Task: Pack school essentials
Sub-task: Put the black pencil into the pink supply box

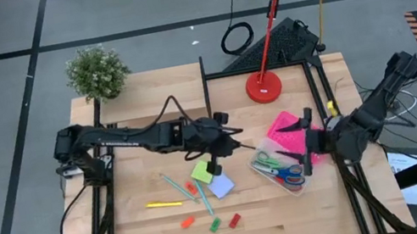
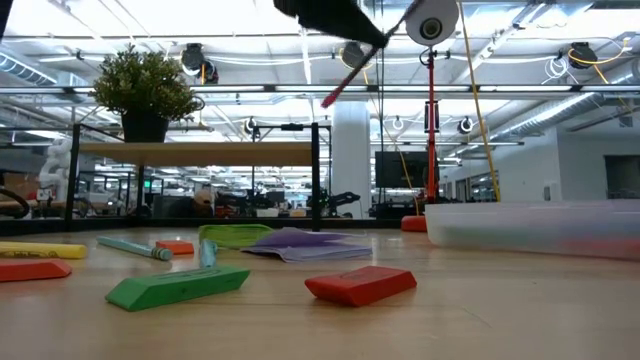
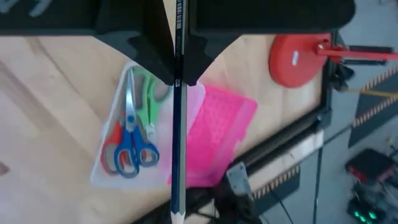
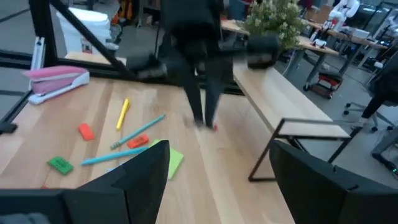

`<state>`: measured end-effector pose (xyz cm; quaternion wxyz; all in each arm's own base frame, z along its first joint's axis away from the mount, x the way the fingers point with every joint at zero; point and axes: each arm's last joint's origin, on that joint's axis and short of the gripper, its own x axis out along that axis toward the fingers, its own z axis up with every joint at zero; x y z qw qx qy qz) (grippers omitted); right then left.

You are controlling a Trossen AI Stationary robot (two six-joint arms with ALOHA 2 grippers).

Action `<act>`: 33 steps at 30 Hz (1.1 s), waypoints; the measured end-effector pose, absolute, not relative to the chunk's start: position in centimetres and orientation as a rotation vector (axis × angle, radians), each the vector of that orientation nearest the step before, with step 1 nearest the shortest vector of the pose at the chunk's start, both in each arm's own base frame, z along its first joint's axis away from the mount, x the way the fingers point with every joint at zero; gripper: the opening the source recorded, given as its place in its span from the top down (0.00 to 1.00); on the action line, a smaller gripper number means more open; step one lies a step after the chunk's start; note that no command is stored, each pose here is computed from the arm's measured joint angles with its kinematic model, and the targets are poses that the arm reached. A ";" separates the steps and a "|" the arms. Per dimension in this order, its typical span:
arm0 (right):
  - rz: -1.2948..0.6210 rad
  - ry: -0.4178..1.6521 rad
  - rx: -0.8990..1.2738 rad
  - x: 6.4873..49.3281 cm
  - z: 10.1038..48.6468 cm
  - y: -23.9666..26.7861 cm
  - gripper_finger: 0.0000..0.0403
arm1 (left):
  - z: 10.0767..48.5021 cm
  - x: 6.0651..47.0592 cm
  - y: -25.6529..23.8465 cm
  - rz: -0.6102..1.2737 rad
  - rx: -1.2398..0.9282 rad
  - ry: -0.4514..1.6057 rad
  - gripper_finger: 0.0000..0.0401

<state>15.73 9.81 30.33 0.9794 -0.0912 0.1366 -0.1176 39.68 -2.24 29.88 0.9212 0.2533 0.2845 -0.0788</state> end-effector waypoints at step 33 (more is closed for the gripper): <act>-0.266 0.501 -0.246 24.8 24.7 6.7 0.57 | 27.6 38.6 -1.1 -0.036 0.448 0.854 0.94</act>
